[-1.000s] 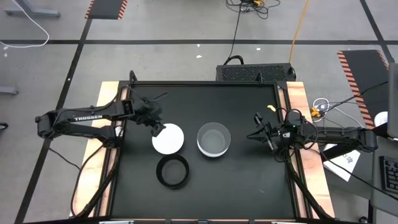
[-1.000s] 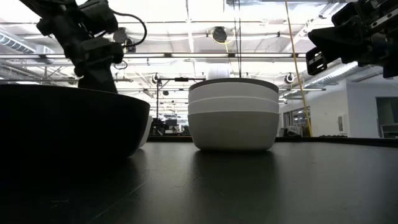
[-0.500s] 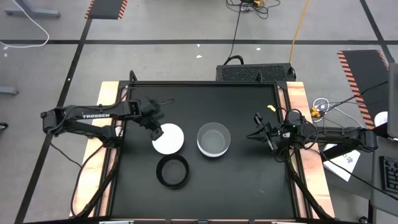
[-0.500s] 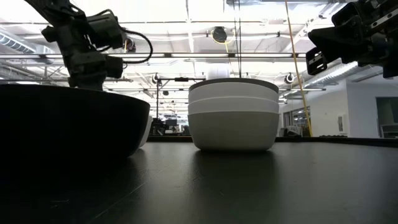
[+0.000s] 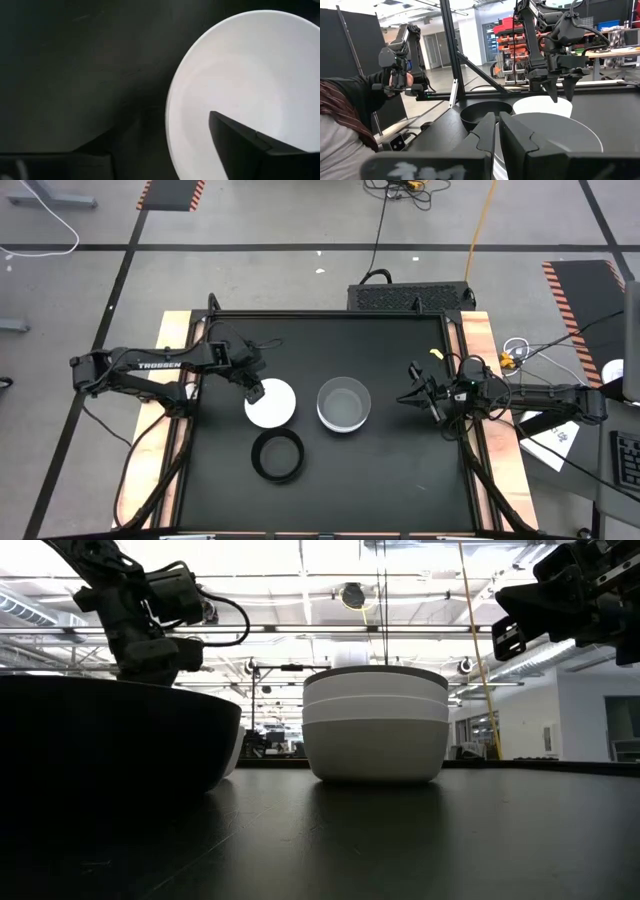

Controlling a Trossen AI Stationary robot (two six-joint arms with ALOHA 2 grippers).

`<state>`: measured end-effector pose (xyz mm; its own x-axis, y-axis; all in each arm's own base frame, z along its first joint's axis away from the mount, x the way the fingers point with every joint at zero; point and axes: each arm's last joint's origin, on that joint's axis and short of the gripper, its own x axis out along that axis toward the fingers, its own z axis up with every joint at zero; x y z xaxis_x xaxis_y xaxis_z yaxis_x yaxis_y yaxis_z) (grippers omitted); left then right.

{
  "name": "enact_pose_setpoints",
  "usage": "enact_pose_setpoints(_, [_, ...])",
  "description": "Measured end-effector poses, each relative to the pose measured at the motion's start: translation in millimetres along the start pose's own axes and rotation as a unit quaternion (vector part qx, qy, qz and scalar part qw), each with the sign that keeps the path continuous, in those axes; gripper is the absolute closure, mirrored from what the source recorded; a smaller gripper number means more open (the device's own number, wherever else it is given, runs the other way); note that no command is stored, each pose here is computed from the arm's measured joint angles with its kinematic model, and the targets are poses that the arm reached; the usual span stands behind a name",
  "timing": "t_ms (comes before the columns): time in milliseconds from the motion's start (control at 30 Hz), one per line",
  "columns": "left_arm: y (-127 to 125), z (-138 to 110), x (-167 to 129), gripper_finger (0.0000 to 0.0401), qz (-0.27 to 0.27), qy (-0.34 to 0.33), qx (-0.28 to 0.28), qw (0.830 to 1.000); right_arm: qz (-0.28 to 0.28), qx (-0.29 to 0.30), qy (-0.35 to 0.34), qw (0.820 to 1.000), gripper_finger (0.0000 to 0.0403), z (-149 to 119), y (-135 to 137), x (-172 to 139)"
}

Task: Nest bowls inside each other
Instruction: Stack the white bowl into the gray bowl

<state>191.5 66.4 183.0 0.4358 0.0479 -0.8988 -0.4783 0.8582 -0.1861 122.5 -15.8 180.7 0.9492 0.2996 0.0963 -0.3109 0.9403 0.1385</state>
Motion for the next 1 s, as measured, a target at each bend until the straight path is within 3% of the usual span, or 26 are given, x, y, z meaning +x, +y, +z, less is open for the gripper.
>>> enact_pose_setpoints(500, [0.6,0.4,1.2,0.039,0.01,-0.001,0.023,1.0,0.0,0.001,0.001,1.0,0.0385,-0.2,0.0,0.0])
enact_pose_setpoints(1000, [-4.1,8.6,1.1,0.0399,0.013,-0.048,0.073,0.996,0.0,0.002,0.002,1.0,0.0385,-0.4,-0.1,0.0])
